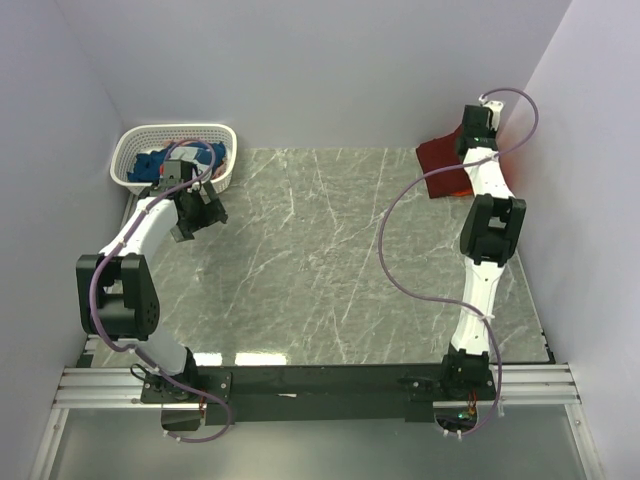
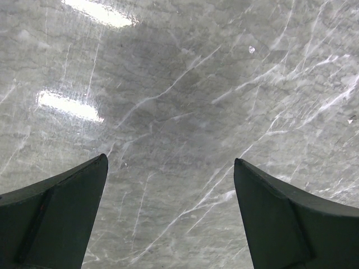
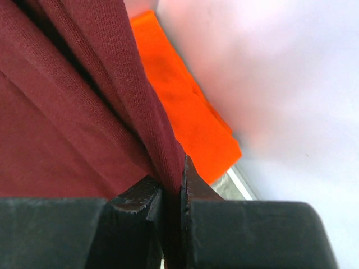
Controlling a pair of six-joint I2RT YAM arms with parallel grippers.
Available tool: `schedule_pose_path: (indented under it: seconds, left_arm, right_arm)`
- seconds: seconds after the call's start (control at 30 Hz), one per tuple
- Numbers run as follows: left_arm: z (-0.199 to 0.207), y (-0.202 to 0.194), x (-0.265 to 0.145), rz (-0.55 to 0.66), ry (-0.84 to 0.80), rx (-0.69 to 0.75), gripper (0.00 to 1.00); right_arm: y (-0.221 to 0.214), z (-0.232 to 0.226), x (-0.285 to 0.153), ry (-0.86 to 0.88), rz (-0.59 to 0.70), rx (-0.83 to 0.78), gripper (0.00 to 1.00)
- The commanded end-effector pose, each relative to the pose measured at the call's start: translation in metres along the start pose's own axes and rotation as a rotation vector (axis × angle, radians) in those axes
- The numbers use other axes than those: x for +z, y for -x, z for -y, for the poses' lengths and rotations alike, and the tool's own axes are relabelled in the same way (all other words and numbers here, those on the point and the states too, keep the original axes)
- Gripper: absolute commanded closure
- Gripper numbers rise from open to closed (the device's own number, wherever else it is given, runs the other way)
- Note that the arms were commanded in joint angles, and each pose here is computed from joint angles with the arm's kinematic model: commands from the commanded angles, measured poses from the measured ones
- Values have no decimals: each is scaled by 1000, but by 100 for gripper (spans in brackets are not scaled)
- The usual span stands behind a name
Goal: Fold and stack the t-shirts
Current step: Neatly place the folded tshirt to the corner, then reset both grippers
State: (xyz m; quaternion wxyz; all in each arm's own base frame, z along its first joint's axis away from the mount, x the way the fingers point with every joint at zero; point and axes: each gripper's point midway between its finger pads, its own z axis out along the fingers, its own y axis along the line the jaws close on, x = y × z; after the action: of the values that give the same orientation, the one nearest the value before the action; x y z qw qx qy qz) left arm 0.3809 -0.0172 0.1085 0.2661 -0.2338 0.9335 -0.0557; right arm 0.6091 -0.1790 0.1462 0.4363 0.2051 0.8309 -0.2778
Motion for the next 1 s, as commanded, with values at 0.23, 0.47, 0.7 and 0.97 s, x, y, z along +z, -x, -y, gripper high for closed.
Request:
schedule_pose_path:
  seconds: [0.23, 0.47, 0.7, 0.97]
  left_arm:
    - [5, -1, 4, -6, -16, 14, 1]
    - [7, -4, 4, -10, -17, 25, 1]
    - [8, -4, 5, -11, -13, 31, 1]
    - [11, 0, -2, 18, -19, 40, 1]
  right_arm:
    - [-2, 16, 34, -113, 59, -35, 92]
    - [-1, 34, 35, -225, 81, -20, 64]
    - [27, 74, 8, -458, 143, 7, 35]
    - [52, 67, -35, -311, 153, 123, 34]
